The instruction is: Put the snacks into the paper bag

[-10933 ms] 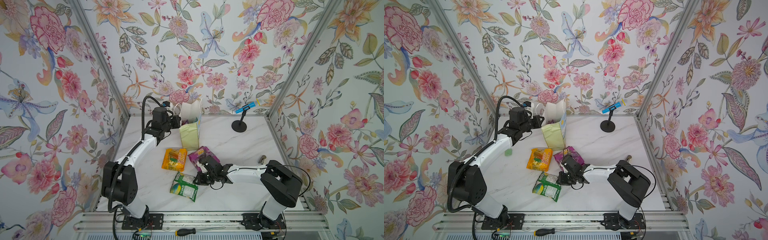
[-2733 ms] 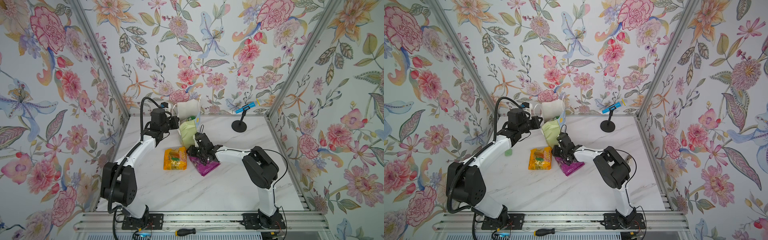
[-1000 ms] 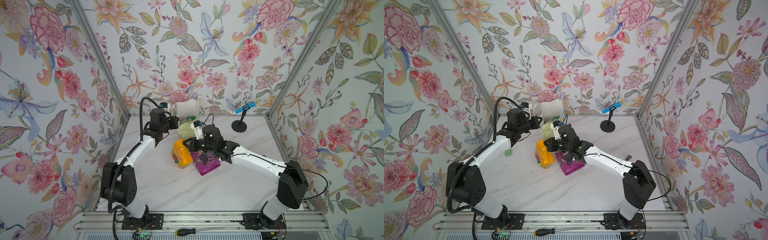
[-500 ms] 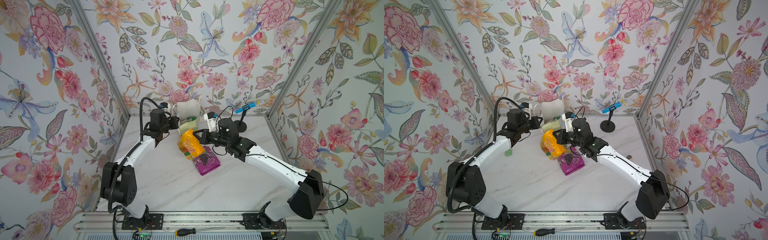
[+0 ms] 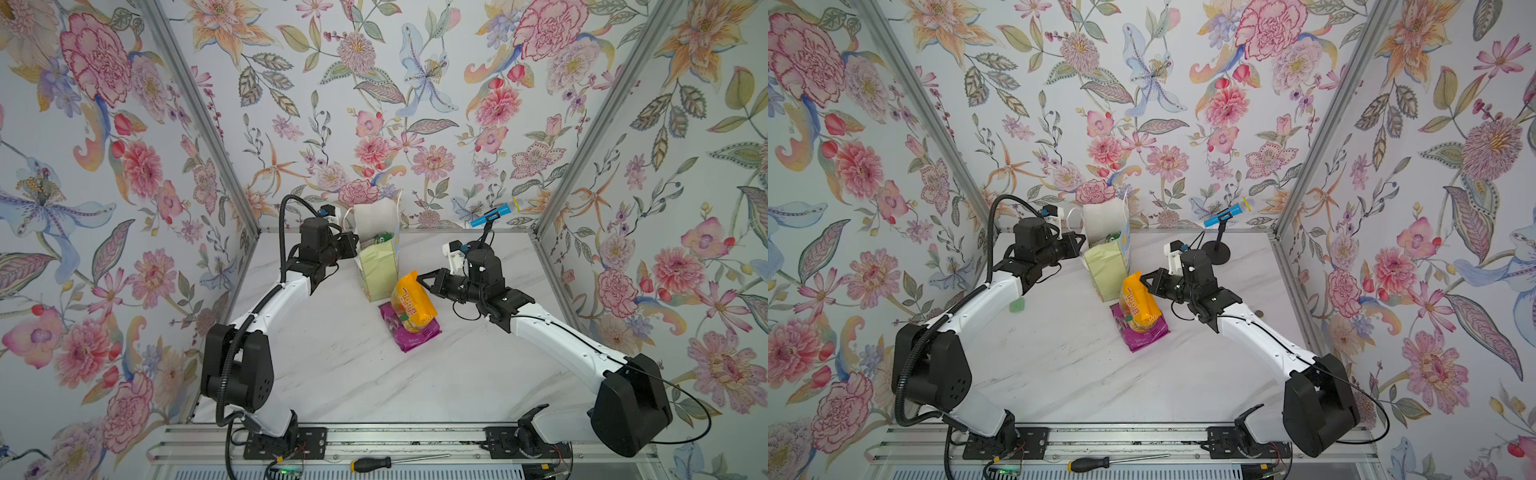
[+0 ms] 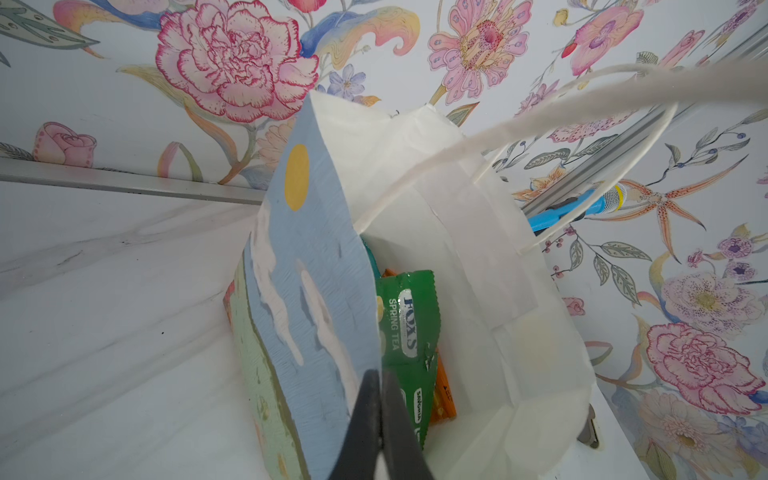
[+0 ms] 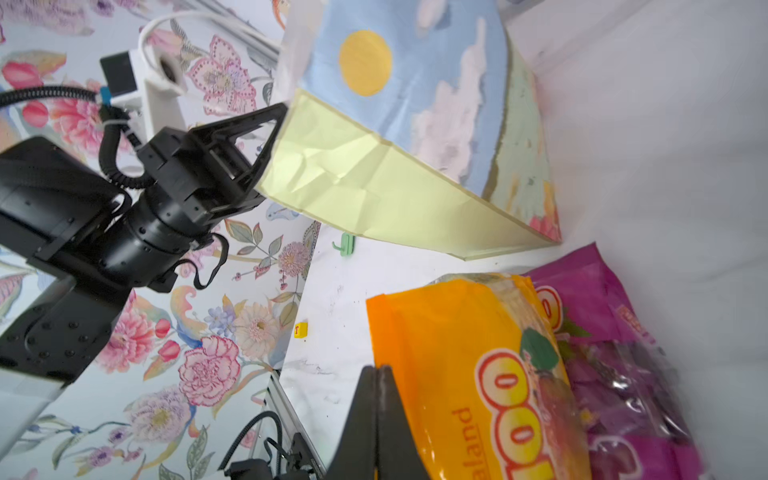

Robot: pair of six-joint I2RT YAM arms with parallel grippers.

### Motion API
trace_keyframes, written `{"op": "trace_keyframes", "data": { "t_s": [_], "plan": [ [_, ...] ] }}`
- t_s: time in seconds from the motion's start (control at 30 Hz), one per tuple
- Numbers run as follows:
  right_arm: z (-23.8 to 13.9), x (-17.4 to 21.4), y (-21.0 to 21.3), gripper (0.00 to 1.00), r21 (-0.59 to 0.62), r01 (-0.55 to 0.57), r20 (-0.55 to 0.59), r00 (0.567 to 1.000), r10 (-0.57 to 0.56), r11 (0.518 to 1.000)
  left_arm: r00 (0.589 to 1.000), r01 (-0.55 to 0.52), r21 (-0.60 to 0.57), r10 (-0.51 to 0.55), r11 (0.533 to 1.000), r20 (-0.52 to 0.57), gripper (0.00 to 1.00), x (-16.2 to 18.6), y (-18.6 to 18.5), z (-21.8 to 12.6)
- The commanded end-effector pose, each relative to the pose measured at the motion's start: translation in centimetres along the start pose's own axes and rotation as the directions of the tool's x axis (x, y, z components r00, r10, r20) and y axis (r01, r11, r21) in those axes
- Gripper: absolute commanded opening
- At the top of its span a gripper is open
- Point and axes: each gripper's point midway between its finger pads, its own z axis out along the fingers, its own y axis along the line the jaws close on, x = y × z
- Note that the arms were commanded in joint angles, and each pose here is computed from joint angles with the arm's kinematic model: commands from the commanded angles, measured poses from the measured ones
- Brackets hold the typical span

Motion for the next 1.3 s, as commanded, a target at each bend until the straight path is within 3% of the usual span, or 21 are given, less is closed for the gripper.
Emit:
{"op": "trace_keyframes", "data": {
  "t_s": [0.0,0.2,0.43,0.6,0.87,1.0,1.2,1.27],
  "plan": [
    [-1.3,-0.5,0.8,0.00,-0.080,-0.043,0.030,0.999,0.045,0.996,0.999,-0.006,0.049,0.004,0.999,0.043,0.00,-1.3,-1.3,-1.2],
    [-0.4,-0.7,3.6,0.00,-0.132,0.015,0.017,1.000,-0.013,0.991,0.999,-0.007,0.047,0.005,0.999,0.047,0.00,-1.5,-1.3,-1.3],
    [2.3,-0.6,10.4,0.00,-0.325,0.036,-0.061,0.996,-0.059,0.945,0.999,-0.007,0.044,0.005,0.999,0.045,0.00,-1.5,-1.3,-1.3],
    [2.2,-1.0,10.6,0.00,-0.330,0.017,-0.072,0.996,-0.044,0.944,0.999,-0.009,0.044,0.007,0.999,0.047,0.00,-1.7,-1.4,-1.3],
    [-0.8,-1.9,0.5,0.00,-0.088,-0.062,0.019,0.998,0.064,0.994,0.999,-0.008,0.041,0.007,0.999,0.043,0.00,-1.8,-1.4,-1.1],
    [-1.8,-0.9,-4.8,0.00,0.008,-0.131,0.030,0.991,0.131,0.991,0.999,-0.004,0.044,0.002,0.999,0.035,0.00,-1.5,-1.5,-0.9],
    [-2.3,0.8,-9.4,0.00,0.134,-0.150,0.017,0.989,0.149,0.980,0.999,-0.003,0.043,0.002,0.999,0.036,0.00,-1.5,-1.6,-0.9],
    [-2.2,1.4,-10.2,0.10,0.154,-0.150,0.011,0.989,0.150,0.977,0.999,-0.002,0.042,0.001,0.999,0.035,0.00,-1.5,-1.6,-0.9]
  ]
}}
